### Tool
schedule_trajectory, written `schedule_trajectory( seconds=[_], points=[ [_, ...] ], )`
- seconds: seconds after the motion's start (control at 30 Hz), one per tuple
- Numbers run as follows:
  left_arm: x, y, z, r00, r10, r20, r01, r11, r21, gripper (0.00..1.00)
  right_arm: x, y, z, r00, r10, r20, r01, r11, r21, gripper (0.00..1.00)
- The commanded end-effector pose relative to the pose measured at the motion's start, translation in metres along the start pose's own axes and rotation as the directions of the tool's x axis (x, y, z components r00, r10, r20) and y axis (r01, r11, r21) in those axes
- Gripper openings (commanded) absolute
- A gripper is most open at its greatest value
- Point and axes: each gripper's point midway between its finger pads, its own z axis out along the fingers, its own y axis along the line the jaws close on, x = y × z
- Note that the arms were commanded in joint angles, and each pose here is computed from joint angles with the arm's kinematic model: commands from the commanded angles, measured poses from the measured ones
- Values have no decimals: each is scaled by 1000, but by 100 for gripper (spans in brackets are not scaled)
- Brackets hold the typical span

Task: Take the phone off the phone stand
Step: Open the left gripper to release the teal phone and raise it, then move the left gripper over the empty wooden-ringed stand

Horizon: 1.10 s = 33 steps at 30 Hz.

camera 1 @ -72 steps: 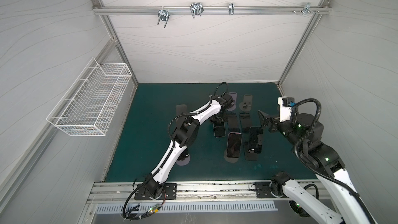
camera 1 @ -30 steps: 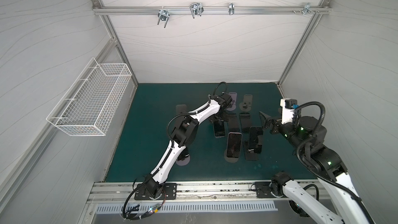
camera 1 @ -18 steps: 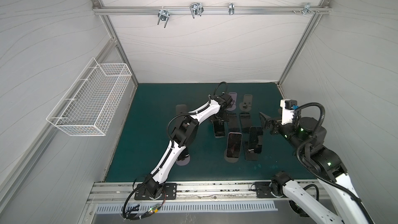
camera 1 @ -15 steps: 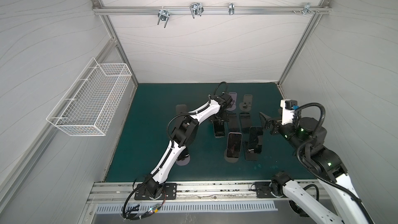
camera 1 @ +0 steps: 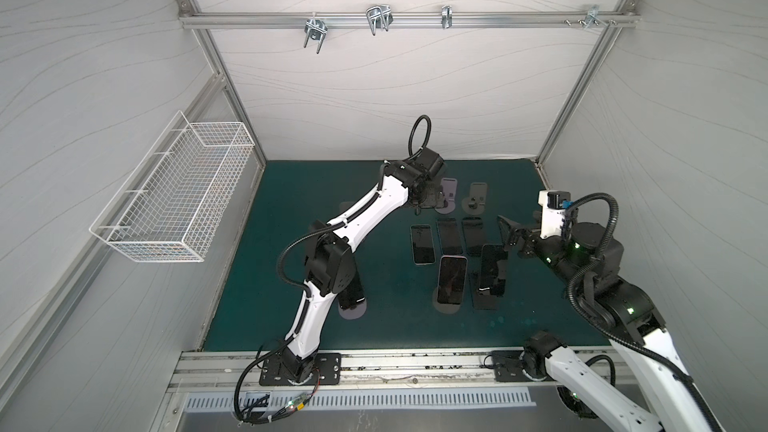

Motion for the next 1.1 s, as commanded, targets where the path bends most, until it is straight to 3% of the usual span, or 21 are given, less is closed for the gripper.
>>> schedule_trajectory(
  seconds=[0.0,0.17,0.3,0.43,0.57,0.73,1.07],
  points=[
    [-19,26,-25,997,48,64,-45,997,-56,100,-4,2,-2,999,26,20,-26,1000,-15,99],
    [-29,58,-58,989,117,96,-108,990,-89,100,1,-1,0,999,43,15,-43,999,-1,99],
    [-31,102,-71,994,55,94,-45,994,-100,100,4,0,4,999,37,-1,-37,999,-6,99],
    [-25,149,-77,995,5,104,16,980,-197,100,5,1,8,999,52,3,-52,999,-11,99],
    [-13,184,-66,995,-3,100,27,972,-233,100,4,2,9,999,51,-2,-51,999,-14,99],
    [-2,206,-53,996,1,86,19,973,-230,100,2,4,9,999,45,-1,-45,999,-20,99],
    [3,209,-25,999,-9,46,19,977,-212,100,3,1,6,998,56,1,-56,998,-8,99]
  ],
)
